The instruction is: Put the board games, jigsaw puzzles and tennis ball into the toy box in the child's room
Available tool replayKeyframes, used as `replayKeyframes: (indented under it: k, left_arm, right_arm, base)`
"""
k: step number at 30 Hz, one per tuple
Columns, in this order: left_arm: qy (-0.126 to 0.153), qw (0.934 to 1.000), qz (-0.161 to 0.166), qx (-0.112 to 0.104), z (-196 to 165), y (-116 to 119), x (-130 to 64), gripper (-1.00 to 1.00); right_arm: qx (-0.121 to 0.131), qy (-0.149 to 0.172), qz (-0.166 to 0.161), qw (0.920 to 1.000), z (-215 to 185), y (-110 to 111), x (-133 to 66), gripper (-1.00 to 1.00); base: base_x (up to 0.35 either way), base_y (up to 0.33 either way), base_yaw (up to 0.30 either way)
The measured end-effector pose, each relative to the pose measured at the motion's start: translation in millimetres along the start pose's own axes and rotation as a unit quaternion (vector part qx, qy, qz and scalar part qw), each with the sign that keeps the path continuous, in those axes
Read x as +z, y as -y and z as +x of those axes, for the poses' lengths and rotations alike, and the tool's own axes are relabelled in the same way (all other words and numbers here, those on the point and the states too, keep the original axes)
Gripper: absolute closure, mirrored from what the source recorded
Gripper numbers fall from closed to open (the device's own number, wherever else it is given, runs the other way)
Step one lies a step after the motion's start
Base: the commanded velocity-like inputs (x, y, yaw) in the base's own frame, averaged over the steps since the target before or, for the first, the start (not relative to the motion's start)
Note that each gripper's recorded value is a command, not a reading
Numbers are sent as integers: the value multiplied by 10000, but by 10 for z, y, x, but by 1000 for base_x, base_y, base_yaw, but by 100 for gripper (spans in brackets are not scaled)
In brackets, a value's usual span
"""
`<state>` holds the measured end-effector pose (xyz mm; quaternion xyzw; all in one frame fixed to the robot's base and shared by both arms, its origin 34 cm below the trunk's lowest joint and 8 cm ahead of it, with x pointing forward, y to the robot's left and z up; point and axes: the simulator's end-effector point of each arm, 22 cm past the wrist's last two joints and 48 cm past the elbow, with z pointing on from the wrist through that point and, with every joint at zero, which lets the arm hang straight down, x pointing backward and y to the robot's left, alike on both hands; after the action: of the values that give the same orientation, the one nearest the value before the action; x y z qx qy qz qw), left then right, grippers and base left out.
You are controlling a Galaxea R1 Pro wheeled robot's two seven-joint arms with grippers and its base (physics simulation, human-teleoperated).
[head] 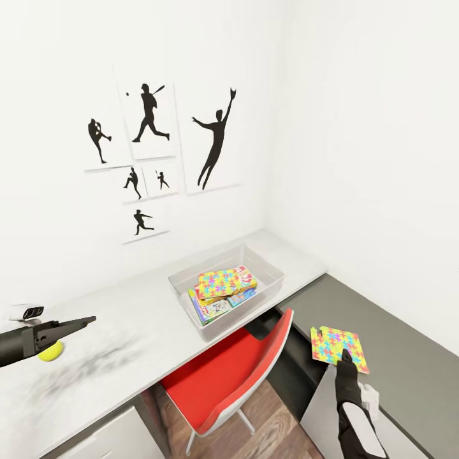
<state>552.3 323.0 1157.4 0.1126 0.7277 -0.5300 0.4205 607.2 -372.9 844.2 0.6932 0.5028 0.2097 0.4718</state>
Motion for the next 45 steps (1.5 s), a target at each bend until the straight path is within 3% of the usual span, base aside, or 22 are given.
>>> replayKeyframes:
  k: [18, 32, 45]
  left_arm:
    - [1, 10000, 1, -20, 25, -76, 28, -100]
    - [1, 10000, 1, -33, 50, -135, 48, -100]
    - [2, 10000, 1, -33, 80, -196, 68, -100]
  right_arm:
    - [-33, -19, 3, 10000, 0, 44, 88, -100]
    - [-24, -275, 62, 9996, 163, 119, 152, -100]
    - [-36, -295, 95, 9995, 201, 164, 242, -100]
  base:
    - [0, 0, 0]
    - [0, 0, 0]
    - [0, 0, 0]
